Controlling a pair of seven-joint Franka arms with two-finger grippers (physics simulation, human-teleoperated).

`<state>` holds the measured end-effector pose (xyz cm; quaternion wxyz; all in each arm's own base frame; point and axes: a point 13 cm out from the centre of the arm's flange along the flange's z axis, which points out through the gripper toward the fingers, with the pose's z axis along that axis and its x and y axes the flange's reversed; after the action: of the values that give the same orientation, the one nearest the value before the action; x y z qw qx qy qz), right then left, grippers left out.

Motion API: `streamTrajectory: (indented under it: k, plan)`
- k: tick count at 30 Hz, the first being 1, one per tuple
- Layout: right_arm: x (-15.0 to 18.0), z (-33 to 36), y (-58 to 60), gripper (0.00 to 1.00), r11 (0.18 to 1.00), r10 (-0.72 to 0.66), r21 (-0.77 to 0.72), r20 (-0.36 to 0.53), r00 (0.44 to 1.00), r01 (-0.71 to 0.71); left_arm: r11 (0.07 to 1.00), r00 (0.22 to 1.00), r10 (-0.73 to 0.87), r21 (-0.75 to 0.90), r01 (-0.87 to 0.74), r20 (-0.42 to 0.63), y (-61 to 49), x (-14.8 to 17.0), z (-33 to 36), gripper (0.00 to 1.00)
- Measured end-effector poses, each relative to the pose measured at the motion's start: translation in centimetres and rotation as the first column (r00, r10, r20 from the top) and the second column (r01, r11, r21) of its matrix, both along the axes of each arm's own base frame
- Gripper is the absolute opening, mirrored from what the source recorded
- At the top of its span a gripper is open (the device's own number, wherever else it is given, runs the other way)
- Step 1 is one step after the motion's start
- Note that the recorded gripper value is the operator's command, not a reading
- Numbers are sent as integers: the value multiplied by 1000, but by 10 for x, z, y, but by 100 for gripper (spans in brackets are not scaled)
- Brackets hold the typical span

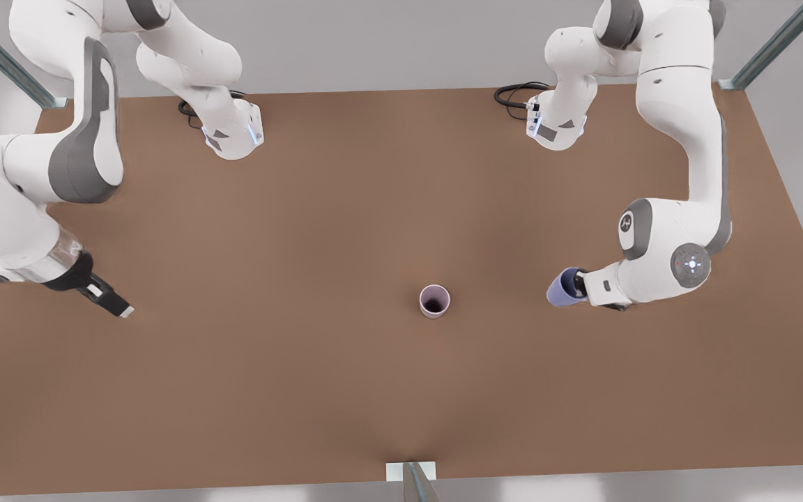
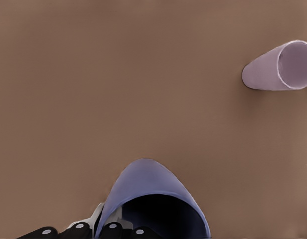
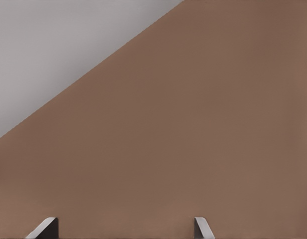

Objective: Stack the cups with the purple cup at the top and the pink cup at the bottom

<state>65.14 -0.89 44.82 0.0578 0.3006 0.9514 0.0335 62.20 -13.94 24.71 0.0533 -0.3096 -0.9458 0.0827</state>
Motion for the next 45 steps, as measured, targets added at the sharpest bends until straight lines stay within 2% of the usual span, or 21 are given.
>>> streamTrajectory:
  k: [3, 8, 15, 26, 35, 37, 39, 45]
  plan:
    - [-10, 4, -4, 100, 996, 88, -12, -39, 995, -88, 999, 1000, -15, -29, 14, -22, -86, -6, 5, 21]
    - [-20, -1, 5, 100, 974, 225, -13, -90, 970, -227, 997, 996, 73, -13, -74, -60, -148, -10, -9, 21]
    - [-23, 18, -9, 100, 944, 323, -32, -95, 942, -327, 976, 974, 215, -3, -216, -68, -219, -11, -11, 21]
    - [-24, 25, -17, 100, 905, 419, -39, -97, 903, -424, 905, 899, 426, 44, -424, -98, -253, -20, -30, 21]
    - [-23, 33, -21, 100, 883, 462, -50, -88, 882, -467, 849, 841, 528, 102, -519, -118, -256, -27, -59, 21]
    - [-23, 33, -21, 100, 879, 470, -50, -88, 879, -475, 839, 831, 543, 115, -532, -119, -255, -27, -65, 34]
    - [-23, 33, -21, 100, 875, 477, -50, -88, 875, -482, 830, 822, 556, 122, -544, -118, -254, -27, -67, 39]
    - [-23, 33, -21, 100, 865, 493, -51, -89, 865, -498, 808, 800, 588, 138, -573, -118, -253, -28, -69, 41]
